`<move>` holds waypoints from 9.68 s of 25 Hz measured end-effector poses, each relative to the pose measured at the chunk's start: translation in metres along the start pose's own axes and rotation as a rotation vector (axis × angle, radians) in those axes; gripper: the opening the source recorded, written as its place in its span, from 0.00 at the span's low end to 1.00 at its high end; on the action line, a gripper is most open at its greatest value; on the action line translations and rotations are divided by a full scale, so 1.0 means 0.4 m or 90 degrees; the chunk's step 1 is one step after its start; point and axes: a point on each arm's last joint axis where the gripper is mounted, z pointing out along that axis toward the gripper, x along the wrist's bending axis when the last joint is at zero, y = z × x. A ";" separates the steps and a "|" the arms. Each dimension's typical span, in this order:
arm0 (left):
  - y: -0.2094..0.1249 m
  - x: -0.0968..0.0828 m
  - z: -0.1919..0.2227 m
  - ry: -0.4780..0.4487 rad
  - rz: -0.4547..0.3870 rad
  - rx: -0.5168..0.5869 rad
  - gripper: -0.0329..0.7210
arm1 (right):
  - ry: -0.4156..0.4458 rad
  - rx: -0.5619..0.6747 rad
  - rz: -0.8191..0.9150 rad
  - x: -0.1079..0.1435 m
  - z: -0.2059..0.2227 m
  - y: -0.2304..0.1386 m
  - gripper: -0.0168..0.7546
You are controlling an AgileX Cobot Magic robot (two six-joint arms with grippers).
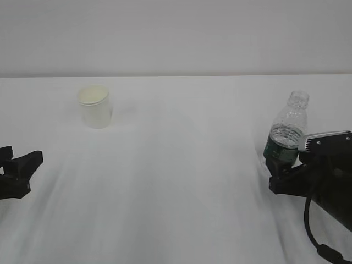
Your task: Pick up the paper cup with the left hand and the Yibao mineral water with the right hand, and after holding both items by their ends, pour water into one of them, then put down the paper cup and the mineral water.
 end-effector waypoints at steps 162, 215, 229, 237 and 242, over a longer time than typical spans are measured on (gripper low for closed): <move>-0.001 -0.005 0.000 -0.015 0.007 0.002 0.66 | -0.020 -0.002 0.007 0.003 0.129 0.008 0.57; -0.005 -0.005 0.002 -0.015 0.006 0.008 0.66 | 0.011 -0.045 0.000 0.007 0.033 0.051 0.55; -0.009 -0.005 0.003 -0.014 0.005 0.012 0.66 | 0.067 -0.061 -0.014 0.024 -0.017 0.071 0.55; -0.033 -0.002 0.014 -0.014 0.000 0.041 0.66 | 0.100 -0.084 -0.013 0.035 -0.042 0.094 0.55; -0.033 -0.001 0.036 -0.022 0.004 0.040 0.66 | 0.134 -0.087 -0.025 0.046 -0.051 0.103 0.55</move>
